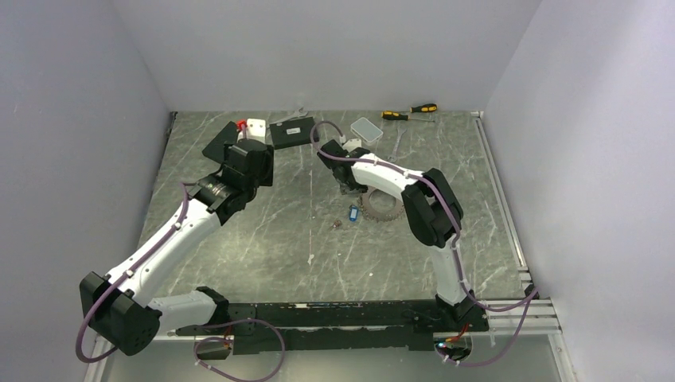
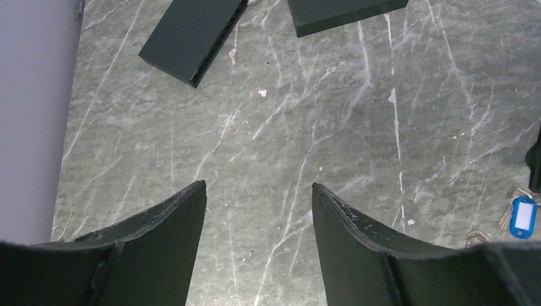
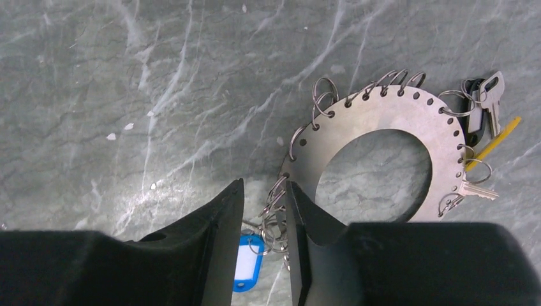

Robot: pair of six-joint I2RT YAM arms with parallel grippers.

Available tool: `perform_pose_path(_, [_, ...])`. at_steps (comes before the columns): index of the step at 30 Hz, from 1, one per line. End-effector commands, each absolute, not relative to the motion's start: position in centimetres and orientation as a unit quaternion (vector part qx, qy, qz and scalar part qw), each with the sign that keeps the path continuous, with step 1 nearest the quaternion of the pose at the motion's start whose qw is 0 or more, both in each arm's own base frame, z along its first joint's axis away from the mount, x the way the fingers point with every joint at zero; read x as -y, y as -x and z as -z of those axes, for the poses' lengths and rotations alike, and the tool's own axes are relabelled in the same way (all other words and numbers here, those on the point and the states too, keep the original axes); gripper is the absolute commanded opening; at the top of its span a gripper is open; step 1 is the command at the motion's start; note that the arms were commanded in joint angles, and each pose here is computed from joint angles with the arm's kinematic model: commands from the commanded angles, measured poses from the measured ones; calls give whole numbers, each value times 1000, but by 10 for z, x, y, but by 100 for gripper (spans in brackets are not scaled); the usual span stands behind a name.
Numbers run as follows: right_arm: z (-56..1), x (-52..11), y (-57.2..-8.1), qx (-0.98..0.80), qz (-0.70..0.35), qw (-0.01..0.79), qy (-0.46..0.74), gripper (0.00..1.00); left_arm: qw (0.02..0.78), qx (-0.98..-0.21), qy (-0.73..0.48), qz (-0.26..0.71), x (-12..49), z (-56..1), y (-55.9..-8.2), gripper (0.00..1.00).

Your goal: Put the keys on the keyring

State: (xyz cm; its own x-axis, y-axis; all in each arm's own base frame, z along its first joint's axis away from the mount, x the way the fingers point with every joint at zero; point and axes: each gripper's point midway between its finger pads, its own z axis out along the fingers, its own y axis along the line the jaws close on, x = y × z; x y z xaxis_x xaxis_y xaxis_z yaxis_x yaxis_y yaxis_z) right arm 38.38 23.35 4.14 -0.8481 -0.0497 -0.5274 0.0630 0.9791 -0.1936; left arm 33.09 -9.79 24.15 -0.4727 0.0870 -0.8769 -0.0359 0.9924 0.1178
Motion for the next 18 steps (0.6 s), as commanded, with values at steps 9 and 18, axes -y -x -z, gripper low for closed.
perform_pose_path(9, [-42,-226,-396,-953,124,277,-19,27,549,-834,-19,-51,104,-268,-333,65])
perform_pose_path(18, [-33,-223,-389,-956,126,264,-26,20,552,-832,-22,-51,104,-270,-332,65])
